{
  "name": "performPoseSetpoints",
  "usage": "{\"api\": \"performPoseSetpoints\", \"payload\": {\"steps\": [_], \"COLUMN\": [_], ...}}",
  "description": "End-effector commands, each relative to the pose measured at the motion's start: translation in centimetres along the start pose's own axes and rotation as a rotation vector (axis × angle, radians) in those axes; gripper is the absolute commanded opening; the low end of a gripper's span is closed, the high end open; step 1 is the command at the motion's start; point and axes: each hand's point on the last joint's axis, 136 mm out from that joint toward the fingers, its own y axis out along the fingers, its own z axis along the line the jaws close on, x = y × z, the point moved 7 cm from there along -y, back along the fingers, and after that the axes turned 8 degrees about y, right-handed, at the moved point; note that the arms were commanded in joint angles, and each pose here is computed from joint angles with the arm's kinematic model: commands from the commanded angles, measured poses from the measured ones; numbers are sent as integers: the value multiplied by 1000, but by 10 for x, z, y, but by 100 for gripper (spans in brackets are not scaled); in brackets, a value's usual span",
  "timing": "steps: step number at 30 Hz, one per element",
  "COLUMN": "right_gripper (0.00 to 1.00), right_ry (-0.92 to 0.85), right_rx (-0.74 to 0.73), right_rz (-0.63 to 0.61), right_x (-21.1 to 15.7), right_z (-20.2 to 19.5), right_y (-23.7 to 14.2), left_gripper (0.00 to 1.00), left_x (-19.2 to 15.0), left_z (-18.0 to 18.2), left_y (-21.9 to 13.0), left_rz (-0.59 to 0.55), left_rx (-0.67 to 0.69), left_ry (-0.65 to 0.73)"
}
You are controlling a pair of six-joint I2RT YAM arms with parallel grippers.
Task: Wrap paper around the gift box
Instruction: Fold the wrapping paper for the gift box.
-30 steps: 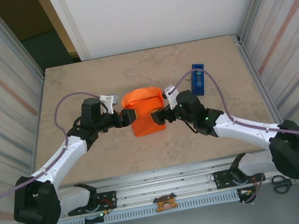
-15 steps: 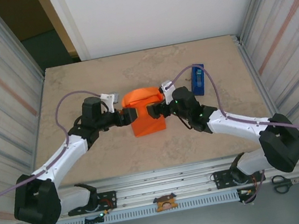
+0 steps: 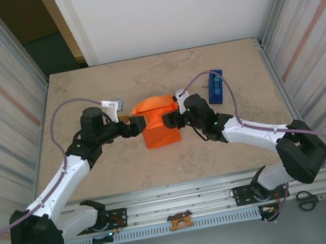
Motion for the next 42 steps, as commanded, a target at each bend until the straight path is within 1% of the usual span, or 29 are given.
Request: {"api": "performPoseSetpoints", "payload": {"steps": [1,6,9,11,15,19,22,25,27,29,33,36,42], "right_gripper": [70,69,69,69,70,69,70,70,70,70,70,70,70], "right_ry": [-3,2,11,11,18,34,25,42,40,35,47,39,20], "right_rx": [-29,-39,-60,-52,-65,-45,-51,-43,-36,-37,-30,-29,-39], "right_rz": [75,73,75,82,73,69,79,64,78,97,78,105,95], "right_x": [-10,-9,-11,-13,-16,-18,-14,-13,-15,-14,-14,-13,-10], "right_z": [-2,-3,-6,-5,-6,-5,-2,-1,-1,1,2,5,4], "right_y": [-1,-5,-5,-7,-9,-8,-8,-7,-4,-3,-2,0,-3], "left_gripper": [99,99,99,99,99,99,95,93,92,91,92,92,93], "left_x": [3,10,10,6,-1,-5,-6,-10,-11,-11,-14,-14,-15], "left_z": [5,9,12,7,3,0,-4,-3,-4,-5,-1,-3,-5], "left_y": [-11,-25,-36,-37,-37,-35,-33,-29,-27,-28,-26,-22,-3], "left_rz": [-21,-100,-113,-123,-72,-93,-79,-82,-67,-61,-84,-59,-6], "left_rx": [89,184,251,195,153,102,56,41,22,17,36,30,49], "left_ry": [80,147,130,156,114,88,89,52,34,31,-12,-9,14]}}
